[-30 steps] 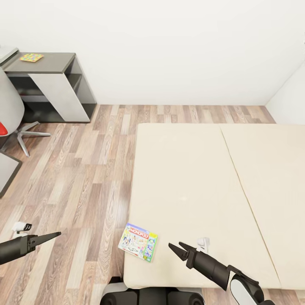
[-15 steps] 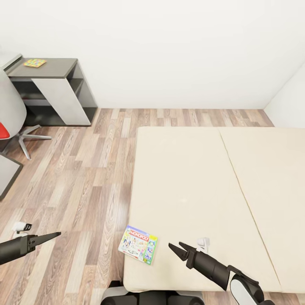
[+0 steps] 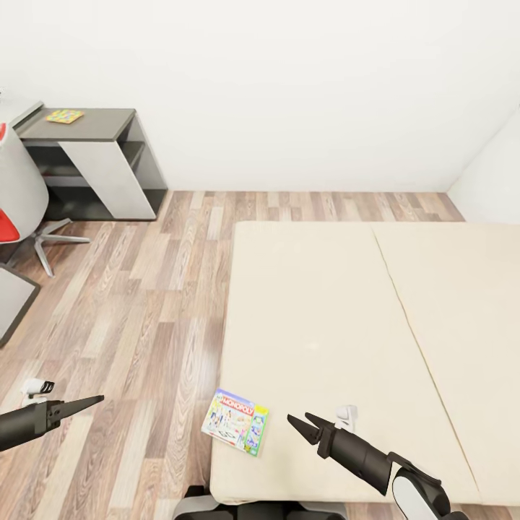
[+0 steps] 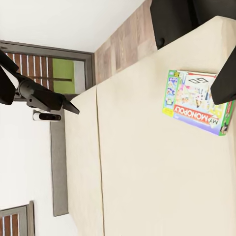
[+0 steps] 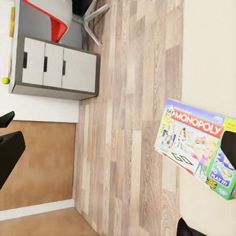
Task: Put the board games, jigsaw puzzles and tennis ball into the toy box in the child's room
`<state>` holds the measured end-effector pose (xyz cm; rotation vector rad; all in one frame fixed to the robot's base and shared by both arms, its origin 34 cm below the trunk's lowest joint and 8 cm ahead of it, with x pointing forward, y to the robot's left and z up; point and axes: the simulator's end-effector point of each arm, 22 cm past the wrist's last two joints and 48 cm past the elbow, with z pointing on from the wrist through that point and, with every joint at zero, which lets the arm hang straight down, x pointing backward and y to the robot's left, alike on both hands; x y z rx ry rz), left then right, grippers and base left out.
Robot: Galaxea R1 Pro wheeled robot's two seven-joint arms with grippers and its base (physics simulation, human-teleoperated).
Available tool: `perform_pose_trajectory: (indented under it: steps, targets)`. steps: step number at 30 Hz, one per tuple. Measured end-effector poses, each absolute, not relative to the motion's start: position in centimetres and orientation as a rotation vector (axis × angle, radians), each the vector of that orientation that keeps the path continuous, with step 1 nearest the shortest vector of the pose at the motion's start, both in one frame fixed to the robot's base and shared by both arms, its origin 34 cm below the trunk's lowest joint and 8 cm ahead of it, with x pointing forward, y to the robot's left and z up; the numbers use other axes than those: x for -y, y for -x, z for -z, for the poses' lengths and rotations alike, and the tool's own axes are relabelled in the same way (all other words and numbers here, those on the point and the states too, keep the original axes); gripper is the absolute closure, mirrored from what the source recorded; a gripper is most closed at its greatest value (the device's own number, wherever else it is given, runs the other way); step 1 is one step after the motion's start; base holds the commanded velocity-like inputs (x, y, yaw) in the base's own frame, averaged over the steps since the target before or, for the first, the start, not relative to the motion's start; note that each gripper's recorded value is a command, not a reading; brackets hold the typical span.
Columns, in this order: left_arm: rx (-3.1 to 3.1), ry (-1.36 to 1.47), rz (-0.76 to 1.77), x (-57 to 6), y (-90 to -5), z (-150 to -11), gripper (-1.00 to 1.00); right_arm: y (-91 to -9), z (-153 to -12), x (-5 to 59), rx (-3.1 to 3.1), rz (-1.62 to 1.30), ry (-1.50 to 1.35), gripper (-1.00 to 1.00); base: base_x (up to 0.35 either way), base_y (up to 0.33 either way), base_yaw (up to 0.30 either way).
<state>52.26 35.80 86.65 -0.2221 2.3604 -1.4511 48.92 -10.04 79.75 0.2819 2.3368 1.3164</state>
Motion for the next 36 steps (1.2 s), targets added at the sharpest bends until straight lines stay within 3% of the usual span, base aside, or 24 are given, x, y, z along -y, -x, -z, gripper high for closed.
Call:
perform_pose_trajectory:
  steps: [36]
  targets:
    - [-2.315,0.177,1.436,-35.8,-53.0,-89.1,-1.00,-50.0,-82.0,10.1,-2.289,-1.305,-0.238,-1.00,0.000,0.000,0.000]
